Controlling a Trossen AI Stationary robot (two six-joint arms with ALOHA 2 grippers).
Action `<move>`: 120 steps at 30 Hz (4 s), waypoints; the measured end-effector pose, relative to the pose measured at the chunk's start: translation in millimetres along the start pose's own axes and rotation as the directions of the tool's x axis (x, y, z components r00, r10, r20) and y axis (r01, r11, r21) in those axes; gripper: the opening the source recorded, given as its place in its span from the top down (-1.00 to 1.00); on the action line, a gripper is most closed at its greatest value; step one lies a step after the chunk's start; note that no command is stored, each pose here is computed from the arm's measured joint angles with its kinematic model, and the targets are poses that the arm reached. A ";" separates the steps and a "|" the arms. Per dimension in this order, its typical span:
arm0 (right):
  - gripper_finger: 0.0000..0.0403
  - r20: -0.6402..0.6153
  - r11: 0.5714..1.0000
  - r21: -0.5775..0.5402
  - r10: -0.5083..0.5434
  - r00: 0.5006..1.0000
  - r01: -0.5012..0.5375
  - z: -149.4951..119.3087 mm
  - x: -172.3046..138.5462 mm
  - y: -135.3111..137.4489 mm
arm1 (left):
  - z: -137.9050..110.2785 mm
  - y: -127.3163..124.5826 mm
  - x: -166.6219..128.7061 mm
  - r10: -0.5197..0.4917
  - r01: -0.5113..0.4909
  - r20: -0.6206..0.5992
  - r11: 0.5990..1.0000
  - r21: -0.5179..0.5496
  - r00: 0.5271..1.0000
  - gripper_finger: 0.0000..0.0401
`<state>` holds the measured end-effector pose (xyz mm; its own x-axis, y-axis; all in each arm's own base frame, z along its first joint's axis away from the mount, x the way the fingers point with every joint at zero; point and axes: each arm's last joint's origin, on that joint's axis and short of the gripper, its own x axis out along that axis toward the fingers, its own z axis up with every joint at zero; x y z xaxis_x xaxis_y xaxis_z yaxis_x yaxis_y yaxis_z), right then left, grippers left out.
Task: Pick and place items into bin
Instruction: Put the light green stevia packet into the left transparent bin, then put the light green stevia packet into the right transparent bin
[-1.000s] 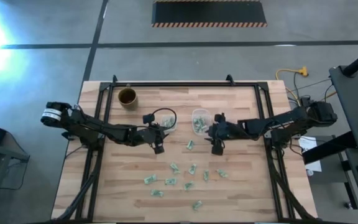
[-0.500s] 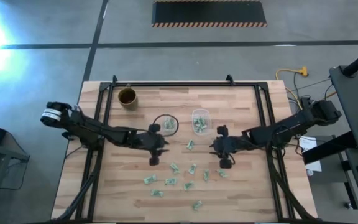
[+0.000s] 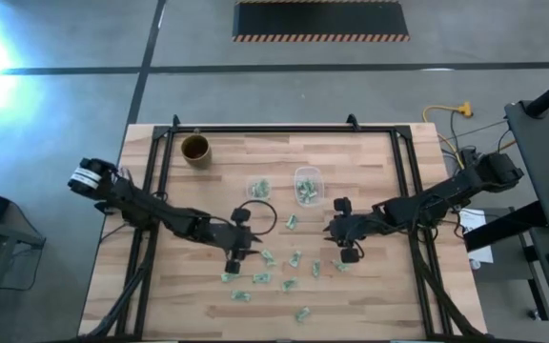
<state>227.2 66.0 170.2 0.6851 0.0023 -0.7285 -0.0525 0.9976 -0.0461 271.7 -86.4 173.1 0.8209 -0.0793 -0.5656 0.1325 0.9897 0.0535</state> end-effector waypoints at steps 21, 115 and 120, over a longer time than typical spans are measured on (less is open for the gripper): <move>0.52 -0.013 1.000 -0.004 0.006 1.000 -0.006 -3.9 0.9 0.3 | -12.4 -9.3 52.4 0.011 0.012 -0.144 0.987 0.158 0.990 0.39; 0.60 -0.014 1.000 0.010 0.005 1.000 -0.005 -4.2 1.1 0.3 | 2.9 86.4 7.1 0.694 -0.686 -0.233 0.716 0.125 0.682 0.89; 0.57 -0.014 1.000 0.011 0.005 1.000 -0.005 -4.2 1.1 0.3 | 3.2 86.5 7.1 0.694 -0.687 -0.232 0.716 0.124 0.681 0.68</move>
<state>224.9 66.0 166.5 0.6748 0.0068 -0.7380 -0.0481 0.9982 -0.0348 290.7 -1.8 176.3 0.5224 0.6607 -0.5390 -0.4001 0.7481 0.5293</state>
